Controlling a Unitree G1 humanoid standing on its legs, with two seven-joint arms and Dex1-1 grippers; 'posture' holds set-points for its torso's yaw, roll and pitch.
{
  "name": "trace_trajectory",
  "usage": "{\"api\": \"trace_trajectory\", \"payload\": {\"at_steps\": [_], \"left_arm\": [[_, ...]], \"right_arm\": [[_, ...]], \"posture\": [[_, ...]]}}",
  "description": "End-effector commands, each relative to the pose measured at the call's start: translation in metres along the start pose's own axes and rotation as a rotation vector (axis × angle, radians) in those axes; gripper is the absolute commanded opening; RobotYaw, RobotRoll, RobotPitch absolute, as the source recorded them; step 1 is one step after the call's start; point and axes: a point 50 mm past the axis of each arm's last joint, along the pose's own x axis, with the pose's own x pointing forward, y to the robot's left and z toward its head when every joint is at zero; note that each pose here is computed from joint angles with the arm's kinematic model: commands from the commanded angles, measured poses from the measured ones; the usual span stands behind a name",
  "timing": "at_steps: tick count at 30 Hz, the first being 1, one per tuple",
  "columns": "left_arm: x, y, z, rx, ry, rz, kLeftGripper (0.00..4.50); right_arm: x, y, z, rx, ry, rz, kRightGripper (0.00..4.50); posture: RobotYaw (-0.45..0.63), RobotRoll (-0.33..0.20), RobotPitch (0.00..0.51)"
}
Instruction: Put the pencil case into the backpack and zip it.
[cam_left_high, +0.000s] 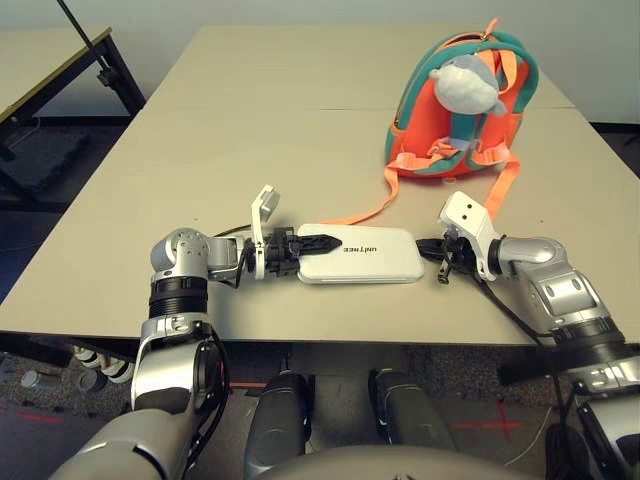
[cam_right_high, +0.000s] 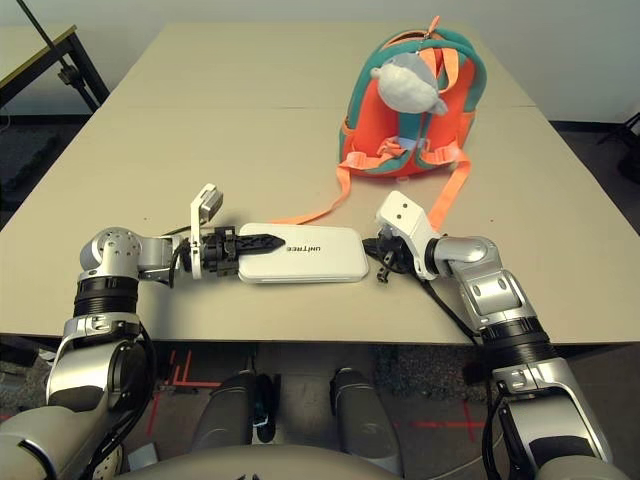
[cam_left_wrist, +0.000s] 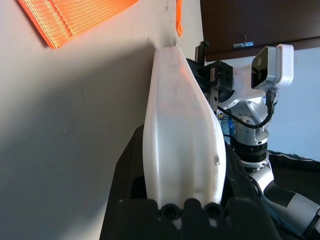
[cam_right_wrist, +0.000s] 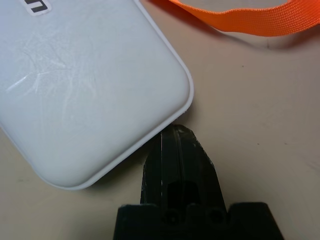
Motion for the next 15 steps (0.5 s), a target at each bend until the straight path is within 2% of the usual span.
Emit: {"api": "trace_trajectory", "payload": {"at_steps": [1,5,8,14,15], "left_arm": [[-0.004,-0.022,0.026,0.113,-0.138,-0.053,1.18],[-0.017,-0.044,0.048,0.197,-0.244,-0.082,1.18],[-0.022,-0.050,0.055,0.225,-0.272,-0.086,1.18],[-0.040,-0.064,0.066,0.297,-0.340,-0.083,1.18],[-0.044,-0.066,0.068,0.308,-0.362,-0.077,1.18]], "right_arm": [[0.003,-0.003,-0.004,-0.007,0.023,-0.036,0.00],[-0.001,-0.017,-0.005,0.030,0.001,-0.186,0.97],[-0.006,-0.026,-0.004,0.054,-0.020,-0.276,2.12],[-0.030,-0.046,0.008,0.235,-0.151,-0.450,4.47],[-0.035,-0.048,0.013,0.267,-0.186,-0.474,4.50]], "posture": [[-0.16,0.000,0.107],[-0.16,0.000,0.106],[-0.16,0.000,0.107],[-0.15,0.000,0.110],[-0.15,0.000,0.112]]}}
